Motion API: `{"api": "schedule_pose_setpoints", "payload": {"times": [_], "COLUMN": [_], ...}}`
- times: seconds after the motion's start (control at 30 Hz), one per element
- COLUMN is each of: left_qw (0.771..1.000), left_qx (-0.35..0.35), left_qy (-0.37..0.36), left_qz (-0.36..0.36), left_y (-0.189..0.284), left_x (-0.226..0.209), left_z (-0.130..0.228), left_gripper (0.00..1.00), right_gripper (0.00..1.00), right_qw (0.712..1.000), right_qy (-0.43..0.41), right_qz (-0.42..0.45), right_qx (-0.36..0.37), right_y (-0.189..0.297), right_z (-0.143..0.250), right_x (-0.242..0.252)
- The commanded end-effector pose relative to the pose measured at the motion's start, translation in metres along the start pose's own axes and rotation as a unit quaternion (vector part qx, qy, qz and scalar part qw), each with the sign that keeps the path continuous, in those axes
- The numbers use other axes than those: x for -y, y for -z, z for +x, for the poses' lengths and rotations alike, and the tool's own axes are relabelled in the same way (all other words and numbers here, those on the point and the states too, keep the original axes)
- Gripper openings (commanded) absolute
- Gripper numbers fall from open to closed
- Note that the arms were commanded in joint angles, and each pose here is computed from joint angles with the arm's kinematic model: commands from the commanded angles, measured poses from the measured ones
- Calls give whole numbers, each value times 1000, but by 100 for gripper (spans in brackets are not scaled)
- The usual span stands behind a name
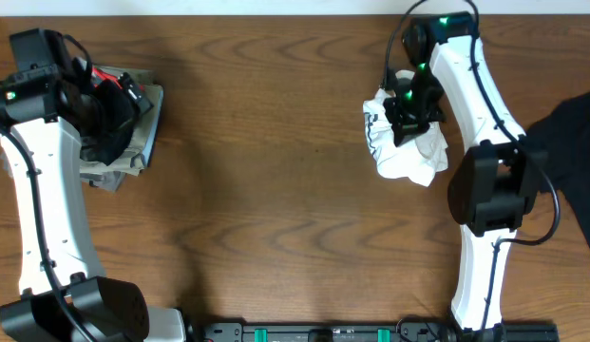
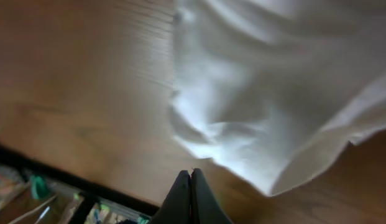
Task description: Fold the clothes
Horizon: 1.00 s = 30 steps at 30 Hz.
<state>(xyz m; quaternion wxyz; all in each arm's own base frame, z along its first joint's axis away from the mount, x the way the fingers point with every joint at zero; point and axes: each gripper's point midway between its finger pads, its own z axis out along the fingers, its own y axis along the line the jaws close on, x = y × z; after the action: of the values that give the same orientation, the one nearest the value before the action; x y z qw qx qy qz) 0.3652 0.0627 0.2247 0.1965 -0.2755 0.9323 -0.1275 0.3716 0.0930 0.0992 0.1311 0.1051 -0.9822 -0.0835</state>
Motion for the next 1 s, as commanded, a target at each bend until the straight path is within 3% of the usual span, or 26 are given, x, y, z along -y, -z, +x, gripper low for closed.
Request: {"api": "schedule_pose_setpoints", "payload": {"times": [0.0,0.13,0.23,0.4,0.6,0.7,0.97], "left_qw": [982,966,951,924,903,881,845], "left_qx": [-63,-110,-153,-215,-246,-265,-265], "left_qy": [-115,-162,-203,-260,-294,-315,-366], "left_qz": [132,167,174,179,194,232,285], "left_y": [-7,-19,-35,-71,-118,-132,-155], "left_x": [57,99,126,166,209,234,279], "left_z": [30,64,97,150,197,224,277], "left_gripper": [98,99,91,66,26,7,6], "right_gripper": [1,1,1,1,1,1,1], "right_qw": [999,997,997,993,989,986,983], "right_qy": [-33,-47,-55,-81,-92,-87,-62], "right_qz": [31,28,27,22,-40,-72,-111], "right_qx": [25,49,55,87,107,120,129], "right_y": [8,11,12,18,24,28,32], "right_z": [-5,-15,-17,-30,-33,-36,-38], "right_x": [15,24,31,49,59,60,50]}}
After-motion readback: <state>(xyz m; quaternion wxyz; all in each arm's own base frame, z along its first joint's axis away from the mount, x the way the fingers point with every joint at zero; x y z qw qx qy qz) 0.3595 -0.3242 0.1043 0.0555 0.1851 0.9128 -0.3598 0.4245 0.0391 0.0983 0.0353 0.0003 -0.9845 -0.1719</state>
